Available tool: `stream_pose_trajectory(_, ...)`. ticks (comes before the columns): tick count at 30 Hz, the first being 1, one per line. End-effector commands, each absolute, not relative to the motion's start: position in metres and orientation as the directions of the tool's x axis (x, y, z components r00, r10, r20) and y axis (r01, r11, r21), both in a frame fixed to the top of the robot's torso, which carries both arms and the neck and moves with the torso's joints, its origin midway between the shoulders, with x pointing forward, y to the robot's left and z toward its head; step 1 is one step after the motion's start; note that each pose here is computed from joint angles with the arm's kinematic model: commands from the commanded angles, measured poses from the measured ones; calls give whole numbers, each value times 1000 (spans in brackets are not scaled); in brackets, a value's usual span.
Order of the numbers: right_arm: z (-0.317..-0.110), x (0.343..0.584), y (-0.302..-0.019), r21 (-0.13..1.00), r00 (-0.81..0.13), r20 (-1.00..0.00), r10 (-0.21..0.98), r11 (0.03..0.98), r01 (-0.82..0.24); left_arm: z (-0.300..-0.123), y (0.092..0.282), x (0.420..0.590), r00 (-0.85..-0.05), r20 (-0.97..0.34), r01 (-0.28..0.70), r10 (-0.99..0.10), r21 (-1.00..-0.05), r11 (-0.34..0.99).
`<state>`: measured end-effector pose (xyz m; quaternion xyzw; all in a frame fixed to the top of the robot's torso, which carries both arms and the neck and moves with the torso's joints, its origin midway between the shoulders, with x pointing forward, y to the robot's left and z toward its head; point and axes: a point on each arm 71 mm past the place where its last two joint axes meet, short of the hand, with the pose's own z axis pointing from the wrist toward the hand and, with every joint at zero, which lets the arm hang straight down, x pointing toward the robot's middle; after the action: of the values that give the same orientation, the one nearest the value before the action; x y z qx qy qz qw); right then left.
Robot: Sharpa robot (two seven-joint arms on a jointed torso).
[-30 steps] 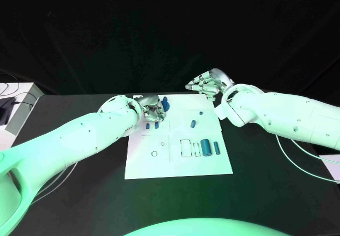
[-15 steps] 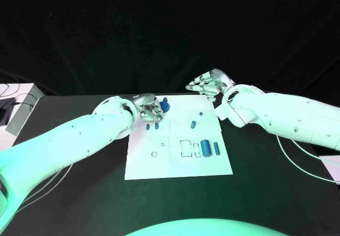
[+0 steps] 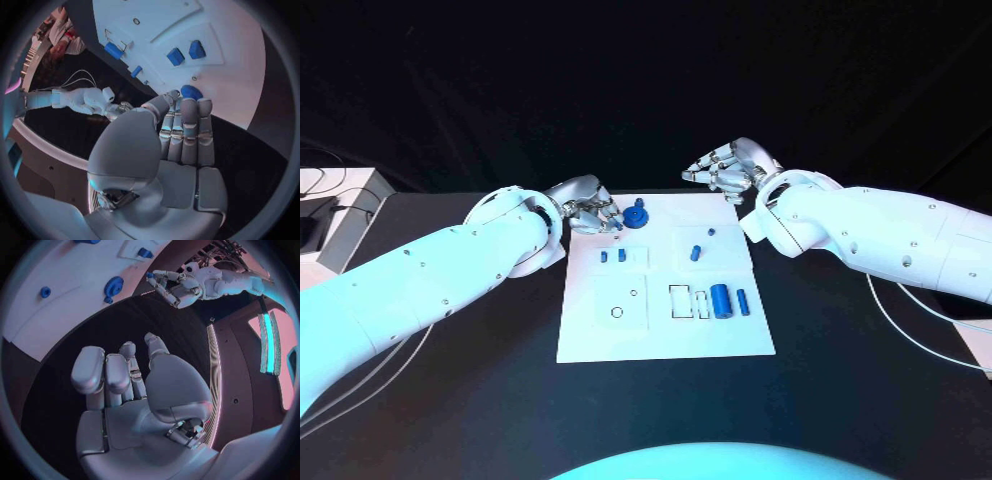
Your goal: Assemble the parts on the task board
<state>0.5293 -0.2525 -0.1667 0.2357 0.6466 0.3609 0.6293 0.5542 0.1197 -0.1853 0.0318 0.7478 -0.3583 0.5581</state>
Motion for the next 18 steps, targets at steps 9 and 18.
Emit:
stream_pose_trajectory(9,-166,529,-250,760,-107,-647,755,629,-161,-193,126,558,-433,-830,396,-351,-525,753)
stream_pose_trajectory(18,-166,529,-248,761,-110,-646,755,628,-164,-206,124,562,-434,-834,386,-340,-514,766)
